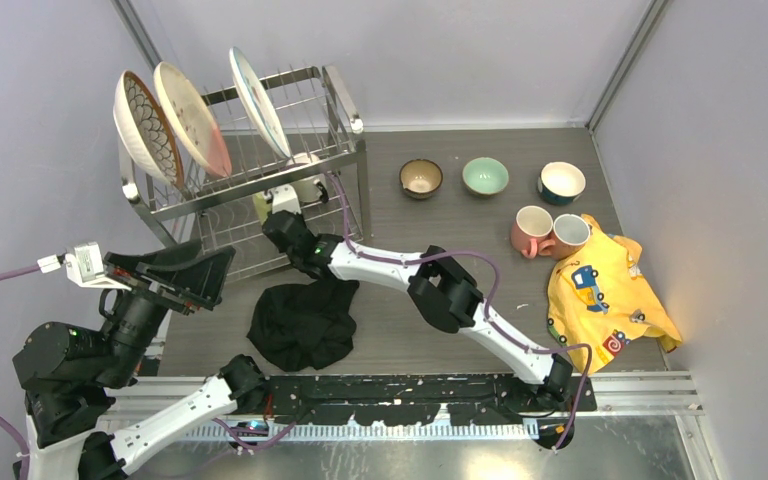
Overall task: Load the mixed dishes into the dish rack
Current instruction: Turn the cup upside down in the dish rack.
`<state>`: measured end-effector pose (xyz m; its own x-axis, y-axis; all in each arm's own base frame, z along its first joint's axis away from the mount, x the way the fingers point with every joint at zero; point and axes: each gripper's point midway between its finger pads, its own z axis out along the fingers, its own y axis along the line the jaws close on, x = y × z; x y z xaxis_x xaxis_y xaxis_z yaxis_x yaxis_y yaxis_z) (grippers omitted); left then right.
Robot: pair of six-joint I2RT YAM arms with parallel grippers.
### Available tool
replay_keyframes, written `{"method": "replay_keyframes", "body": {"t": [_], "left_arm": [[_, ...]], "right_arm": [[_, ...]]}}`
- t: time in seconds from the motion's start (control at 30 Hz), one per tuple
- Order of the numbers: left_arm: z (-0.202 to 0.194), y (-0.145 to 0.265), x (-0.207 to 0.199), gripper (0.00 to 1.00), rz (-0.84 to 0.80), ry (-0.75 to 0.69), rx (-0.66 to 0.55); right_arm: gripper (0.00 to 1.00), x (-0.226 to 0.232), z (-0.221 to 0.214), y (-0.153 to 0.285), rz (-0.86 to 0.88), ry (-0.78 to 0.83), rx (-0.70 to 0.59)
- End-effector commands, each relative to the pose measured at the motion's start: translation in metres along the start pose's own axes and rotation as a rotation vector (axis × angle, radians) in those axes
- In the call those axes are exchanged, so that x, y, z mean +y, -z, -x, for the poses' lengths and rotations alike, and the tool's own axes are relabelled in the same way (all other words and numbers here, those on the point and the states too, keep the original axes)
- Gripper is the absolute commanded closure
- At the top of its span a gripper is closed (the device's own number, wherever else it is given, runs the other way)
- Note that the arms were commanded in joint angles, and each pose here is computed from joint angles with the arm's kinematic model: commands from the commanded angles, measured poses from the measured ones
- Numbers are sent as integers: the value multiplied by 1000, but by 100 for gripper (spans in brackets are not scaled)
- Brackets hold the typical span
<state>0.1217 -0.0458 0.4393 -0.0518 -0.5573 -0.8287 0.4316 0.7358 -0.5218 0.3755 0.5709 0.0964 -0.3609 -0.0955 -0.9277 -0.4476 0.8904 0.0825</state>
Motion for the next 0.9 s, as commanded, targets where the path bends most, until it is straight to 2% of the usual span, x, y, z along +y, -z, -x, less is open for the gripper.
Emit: {"method": "replay_keyframes", "body": {"t": [0.0,0.1,0.5,0.87], "left_arm": [[8,1,-1,0,-1,13,-30],[8,1,-1,0,-1,15,-30],[4,0,-3,0,-9,19,-16],[5,3,2,0,0,24,-34]], "right_arm": [[85,2,48,7,5,-33,-110],[89,3,53,4,5,-25,-137],[91,-14,60,-21,-70,20,-218],[93,-50,68,-39,-176,-62,-226]]}}
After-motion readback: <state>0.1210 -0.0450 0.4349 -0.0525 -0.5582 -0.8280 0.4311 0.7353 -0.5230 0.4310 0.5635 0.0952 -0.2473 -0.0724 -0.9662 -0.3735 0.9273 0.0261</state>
